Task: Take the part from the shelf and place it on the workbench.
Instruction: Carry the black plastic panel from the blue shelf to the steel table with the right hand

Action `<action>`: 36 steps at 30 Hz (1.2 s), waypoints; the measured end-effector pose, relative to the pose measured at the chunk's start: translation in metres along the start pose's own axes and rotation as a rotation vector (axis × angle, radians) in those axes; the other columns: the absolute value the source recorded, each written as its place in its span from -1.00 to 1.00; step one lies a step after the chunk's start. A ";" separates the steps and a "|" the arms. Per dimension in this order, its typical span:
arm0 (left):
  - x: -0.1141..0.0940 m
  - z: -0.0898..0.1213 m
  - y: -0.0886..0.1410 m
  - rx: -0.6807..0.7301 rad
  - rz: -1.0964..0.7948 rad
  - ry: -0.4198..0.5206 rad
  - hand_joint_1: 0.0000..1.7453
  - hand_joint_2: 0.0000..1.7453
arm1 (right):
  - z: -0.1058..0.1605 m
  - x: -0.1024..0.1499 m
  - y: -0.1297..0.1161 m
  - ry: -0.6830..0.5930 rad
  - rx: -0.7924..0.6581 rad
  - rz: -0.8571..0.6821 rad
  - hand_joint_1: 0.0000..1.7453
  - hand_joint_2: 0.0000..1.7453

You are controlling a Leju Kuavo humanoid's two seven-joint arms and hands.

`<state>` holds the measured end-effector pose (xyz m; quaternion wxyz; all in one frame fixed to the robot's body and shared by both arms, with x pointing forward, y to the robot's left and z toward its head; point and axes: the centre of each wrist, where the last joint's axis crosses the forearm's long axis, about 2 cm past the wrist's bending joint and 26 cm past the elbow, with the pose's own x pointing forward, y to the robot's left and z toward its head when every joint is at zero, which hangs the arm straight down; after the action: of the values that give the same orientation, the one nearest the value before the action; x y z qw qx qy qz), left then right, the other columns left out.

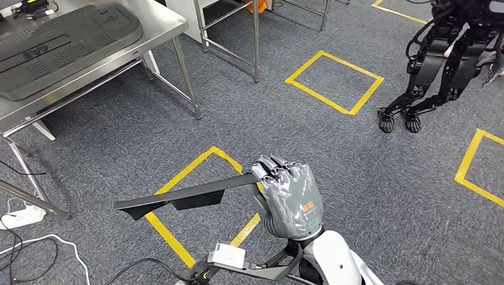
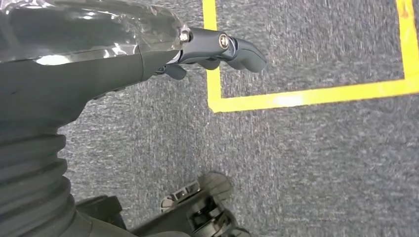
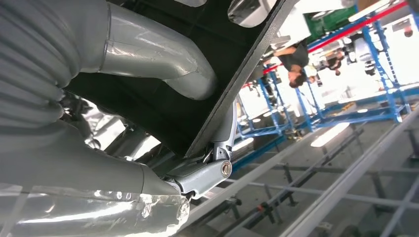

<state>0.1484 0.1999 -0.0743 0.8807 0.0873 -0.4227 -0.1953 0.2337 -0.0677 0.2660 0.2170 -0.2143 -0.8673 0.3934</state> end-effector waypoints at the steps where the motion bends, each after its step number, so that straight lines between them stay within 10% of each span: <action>1: 0.001 0.000 0.000 0.001 0.000 -0.002 -1.00 1.00 | 0.000 0.000 0.000 -0.001 0.000 0.001 1.00 1.00; 36: 0.001 0.000 0.000 0.001 0.002 -0.002 -1.00 1.00 | -0.002 0.002 0.000 -0.005 0.012 0.005 1.00 1.00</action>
<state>0.1491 0.1999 -0.0740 0.8804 0.0873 -0.4237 -0.1942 0.2330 -0.0652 0.2676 0.2148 -0.2143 -0.8650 0.3997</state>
